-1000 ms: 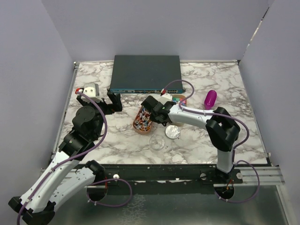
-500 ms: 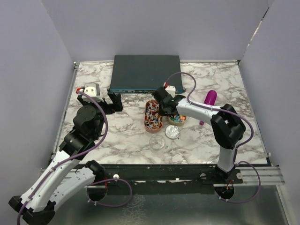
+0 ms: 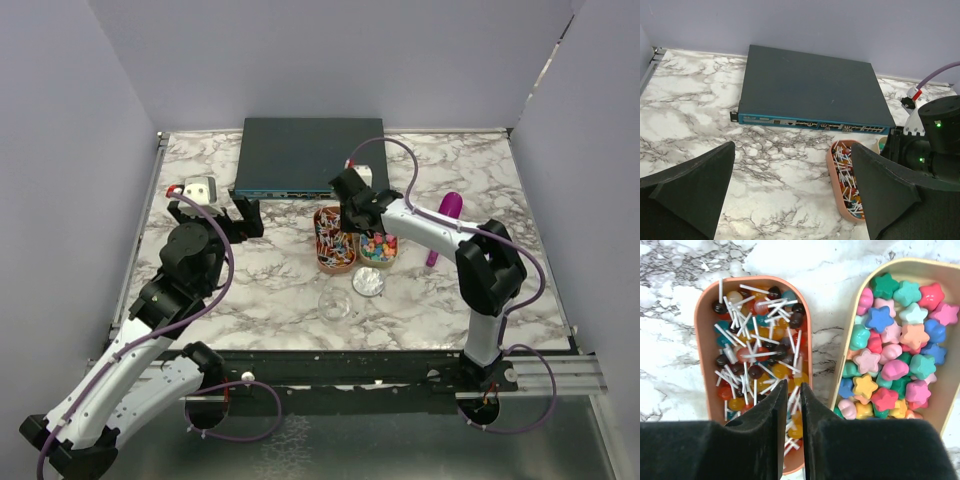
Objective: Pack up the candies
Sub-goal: Adjust the storage box at the center of the board.
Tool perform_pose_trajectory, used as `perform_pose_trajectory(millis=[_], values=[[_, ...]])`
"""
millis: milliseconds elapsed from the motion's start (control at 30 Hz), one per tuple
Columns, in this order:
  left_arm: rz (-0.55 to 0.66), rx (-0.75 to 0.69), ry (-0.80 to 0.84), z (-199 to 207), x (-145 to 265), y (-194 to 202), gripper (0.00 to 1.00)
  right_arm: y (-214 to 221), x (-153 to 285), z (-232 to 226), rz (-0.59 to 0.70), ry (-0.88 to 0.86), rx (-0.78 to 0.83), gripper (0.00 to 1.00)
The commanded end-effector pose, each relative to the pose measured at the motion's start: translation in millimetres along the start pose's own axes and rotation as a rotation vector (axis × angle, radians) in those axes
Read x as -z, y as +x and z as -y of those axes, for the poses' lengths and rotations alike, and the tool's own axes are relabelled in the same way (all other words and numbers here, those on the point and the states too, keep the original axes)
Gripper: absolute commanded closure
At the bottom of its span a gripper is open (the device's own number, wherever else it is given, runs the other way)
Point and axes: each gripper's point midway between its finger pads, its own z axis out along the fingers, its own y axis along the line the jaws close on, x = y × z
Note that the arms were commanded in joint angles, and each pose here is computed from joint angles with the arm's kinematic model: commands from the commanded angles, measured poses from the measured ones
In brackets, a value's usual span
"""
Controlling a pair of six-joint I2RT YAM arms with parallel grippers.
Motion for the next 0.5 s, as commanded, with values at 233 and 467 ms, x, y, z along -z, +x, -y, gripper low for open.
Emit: perform_pose_trajectory(millis=[233, 467], values=[[-0.007, 0.0, 0.014, 3.0, 2.2, -1.4, 0.01, -19.3, 18.1, 9.0, 0.04, 0.035, 0.006, 0.76], [-0.008, 0.0, 0.014, 2.9, 2.3, -1.3, 0.01, -20.5, 25.4, 39.0, 0.067, 0.157, 0.014, 0.72]])
